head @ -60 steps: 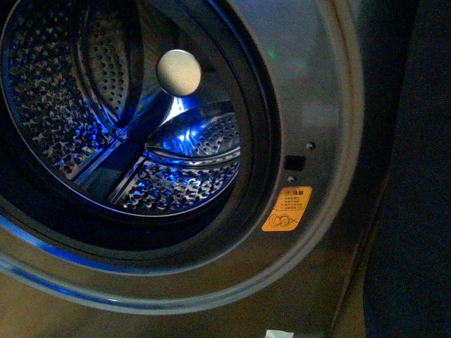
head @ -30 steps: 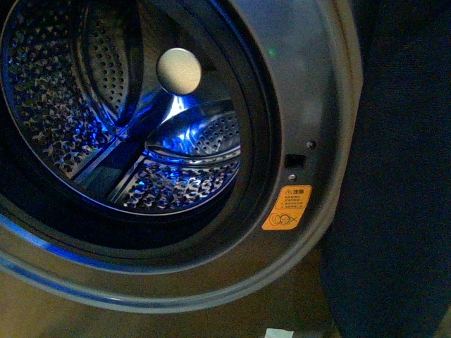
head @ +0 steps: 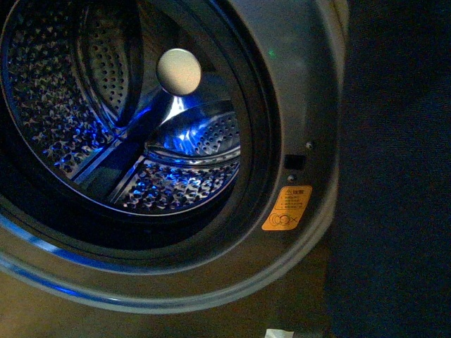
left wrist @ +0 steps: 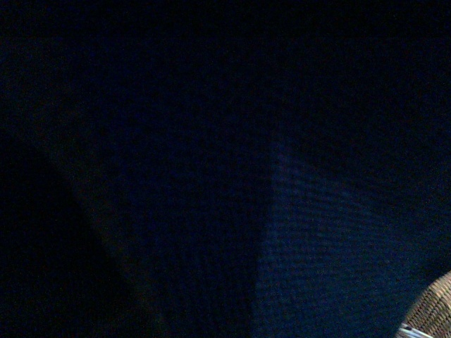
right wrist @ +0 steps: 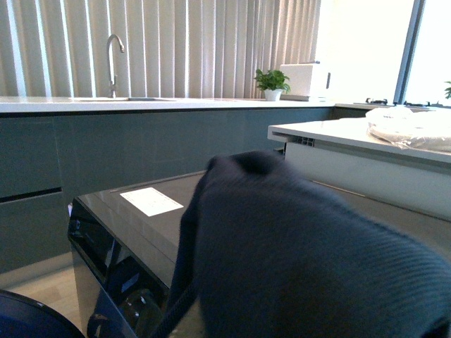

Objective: Put clothes into washing machine

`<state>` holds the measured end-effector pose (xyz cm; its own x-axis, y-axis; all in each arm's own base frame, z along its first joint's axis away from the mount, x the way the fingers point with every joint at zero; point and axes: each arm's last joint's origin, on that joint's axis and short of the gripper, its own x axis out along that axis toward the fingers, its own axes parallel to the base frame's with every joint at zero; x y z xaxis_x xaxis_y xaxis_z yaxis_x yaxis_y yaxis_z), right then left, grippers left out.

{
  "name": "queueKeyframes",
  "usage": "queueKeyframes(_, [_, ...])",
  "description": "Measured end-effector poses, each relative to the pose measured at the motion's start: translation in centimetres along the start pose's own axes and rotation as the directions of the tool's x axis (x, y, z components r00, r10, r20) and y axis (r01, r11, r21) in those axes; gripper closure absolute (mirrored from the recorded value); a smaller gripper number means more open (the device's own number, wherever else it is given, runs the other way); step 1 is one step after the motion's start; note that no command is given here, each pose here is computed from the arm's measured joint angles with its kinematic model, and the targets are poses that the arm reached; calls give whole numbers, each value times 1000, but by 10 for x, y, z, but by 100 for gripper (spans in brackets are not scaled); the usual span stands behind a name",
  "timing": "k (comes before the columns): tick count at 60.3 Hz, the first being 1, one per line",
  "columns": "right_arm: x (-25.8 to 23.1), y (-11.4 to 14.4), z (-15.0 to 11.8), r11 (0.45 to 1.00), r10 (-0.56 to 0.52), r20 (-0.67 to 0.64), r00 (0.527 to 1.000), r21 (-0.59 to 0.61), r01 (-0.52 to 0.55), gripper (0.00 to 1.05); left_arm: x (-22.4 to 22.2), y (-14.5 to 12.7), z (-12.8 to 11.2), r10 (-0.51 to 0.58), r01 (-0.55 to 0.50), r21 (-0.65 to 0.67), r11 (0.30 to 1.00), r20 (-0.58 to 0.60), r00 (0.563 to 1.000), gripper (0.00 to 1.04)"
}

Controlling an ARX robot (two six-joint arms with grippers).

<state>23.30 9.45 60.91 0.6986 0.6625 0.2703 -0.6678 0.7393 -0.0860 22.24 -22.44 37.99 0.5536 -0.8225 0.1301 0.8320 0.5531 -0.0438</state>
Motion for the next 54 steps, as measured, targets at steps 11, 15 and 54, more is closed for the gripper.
queueKeyframes(11, [0, 0, 0, 1000, 0, 1, 1000, -1, 0, 55, -23, 27, -2, 90, -90, -22, 996, 7, 996, 100])
queueKeyframes(15, [-1, 0, 1, 1000, 0, 2, 1000, -1, 0, 46, -30, 37, -2, 119, -119, -27, 993, 9, 993, 100])
queueKeyframes(54, [-1, 0, 1, 1000, 0, 3, 1000, -1, 0, 7, -118, 104, 7, 373, -372, -33, 928, 60, 926, 100])
